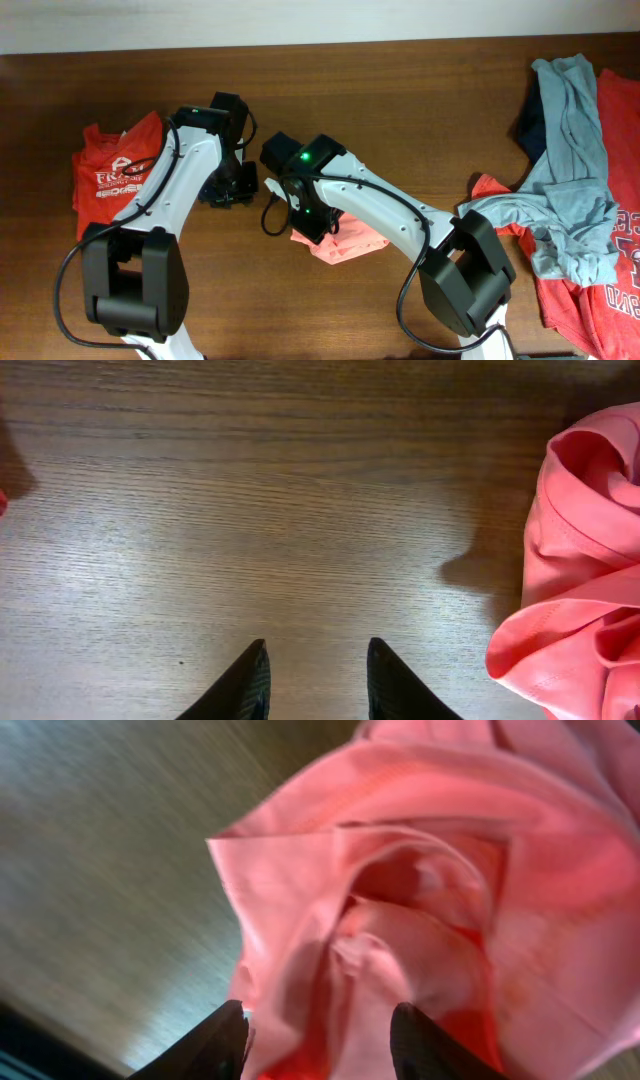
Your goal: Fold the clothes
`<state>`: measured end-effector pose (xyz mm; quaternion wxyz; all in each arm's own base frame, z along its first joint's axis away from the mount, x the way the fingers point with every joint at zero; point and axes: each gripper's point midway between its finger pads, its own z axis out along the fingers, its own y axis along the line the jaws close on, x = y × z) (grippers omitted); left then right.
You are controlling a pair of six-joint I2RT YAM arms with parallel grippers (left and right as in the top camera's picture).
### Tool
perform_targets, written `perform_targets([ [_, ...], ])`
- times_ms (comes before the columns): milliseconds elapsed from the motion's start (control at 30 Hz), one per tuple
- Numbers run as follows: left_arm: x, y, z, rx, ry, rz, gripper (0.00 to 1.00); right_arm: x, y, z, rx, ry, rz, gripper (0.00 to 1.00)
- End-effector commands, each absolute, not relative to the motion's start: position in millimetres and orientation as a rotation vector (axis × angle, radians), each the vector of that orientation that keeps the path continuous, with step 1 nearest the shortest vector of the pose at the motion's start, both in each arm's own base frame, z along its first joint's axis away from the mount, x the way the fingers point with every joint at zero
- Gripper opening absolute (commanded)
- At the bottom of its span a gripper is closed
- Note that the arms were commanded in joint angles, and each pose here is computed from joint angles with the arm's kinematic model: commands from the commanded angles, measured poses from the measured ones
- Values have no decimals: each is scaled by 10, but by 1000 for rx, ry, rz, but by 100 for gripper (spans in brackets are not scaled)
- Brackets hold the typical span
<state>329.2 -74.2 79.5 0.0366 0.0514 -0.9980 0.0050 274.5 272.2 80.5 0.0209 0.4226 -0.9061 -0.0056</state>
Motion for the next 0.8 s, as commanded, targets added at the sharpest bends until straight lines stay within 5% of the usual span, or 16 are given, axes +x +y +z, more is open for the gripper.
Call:
perform_targets([
  [0, 3304, -738, 807, 136, -3073, 8, 33, 2933, 2599, 1037, 1276, -2918, 151, 50],
  [233, 3304, -737, 807, 125, -3074, 7, 32, 3186, 2373, 1488, 1172, -3095, 231, 45],
  [467, 3304, -738, 807, 114, -3074, 8, 32, 3382, 1894, 1149, 813, -3110, 218, 36],
  [767, 3303, -737, 807, 114, -3074, 8, 33, 3144, 2071, 814, 842, -3017, -16, 32],
])
